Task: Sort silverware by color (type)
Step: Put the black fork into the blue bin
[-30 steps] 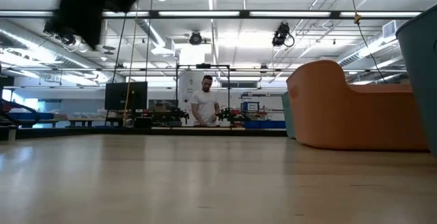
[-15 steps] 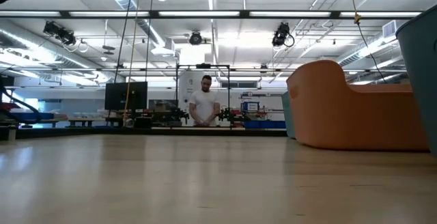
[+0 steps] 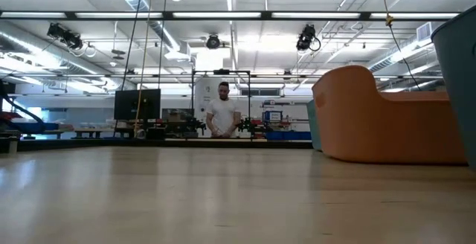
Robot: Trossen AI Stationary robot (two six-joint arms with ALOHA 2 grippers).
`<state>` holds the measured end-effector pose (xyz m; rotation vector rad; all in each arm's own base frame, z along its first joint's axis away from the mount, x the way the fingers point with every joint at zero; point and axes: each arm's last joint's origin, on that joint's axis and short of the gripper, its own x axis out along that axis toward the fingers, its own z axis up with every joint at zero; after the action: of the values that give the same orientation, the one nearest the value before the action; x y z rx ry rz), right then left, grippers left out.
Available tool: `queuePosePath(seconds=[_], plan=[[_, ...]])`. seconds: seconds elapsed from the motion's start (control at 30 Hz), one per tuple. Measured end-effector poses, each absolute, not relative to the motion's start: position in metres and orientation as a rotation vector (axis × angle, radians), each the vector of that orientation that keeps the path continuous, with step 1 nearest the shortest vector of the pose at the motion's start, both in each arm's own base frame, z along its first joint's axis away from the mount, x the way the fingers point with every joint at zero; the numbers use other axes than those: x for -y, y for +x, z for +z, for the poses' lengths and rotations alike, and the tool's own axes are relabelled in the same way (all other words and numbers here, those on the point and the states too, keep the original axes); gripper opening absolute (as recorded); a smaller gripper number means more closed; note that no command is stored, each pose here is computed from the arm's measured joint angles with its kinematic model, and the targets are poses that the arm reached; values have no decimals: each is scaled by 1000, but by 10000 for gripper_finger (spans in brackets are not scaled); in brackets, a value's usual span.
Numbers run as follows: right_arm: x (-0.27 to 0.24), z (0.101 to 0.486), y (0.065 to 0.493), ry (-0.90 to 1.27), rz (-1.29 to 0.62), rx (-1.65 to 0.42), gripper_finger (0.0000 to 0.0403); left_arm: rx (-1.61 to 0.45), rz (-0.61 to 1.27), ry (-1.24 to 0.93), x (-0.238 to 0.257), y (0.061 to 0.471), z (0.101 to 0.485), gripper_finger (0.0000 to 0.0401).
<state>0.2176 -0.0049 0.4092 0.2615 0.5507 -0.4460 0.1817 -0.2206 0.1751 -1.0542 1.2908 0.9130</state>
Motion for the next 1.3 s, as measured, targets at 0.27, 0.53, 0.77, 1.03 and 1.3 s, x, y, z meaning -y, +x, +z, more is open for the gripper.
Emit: queuePosePath(seconds=[0.27,0.53,0.77,1.03,1.3], plan=[[2,409,218,331,-405,-554,85,-1321,962,-1057,224,183,164,76],[-6,409,218,326,-373,-559,85,-1309,971,-1093,221,184,156,76],[-11,409,218,318,-352,-562,85,-1315,953,-1162,212,179,134,76],[-11,409,218,313,-360,-560,85,-1356,897,-1096,205,185,132,21],[-11,409,218,288,-352,-563,85,-1358,791,-1017,208,190,140,9]])
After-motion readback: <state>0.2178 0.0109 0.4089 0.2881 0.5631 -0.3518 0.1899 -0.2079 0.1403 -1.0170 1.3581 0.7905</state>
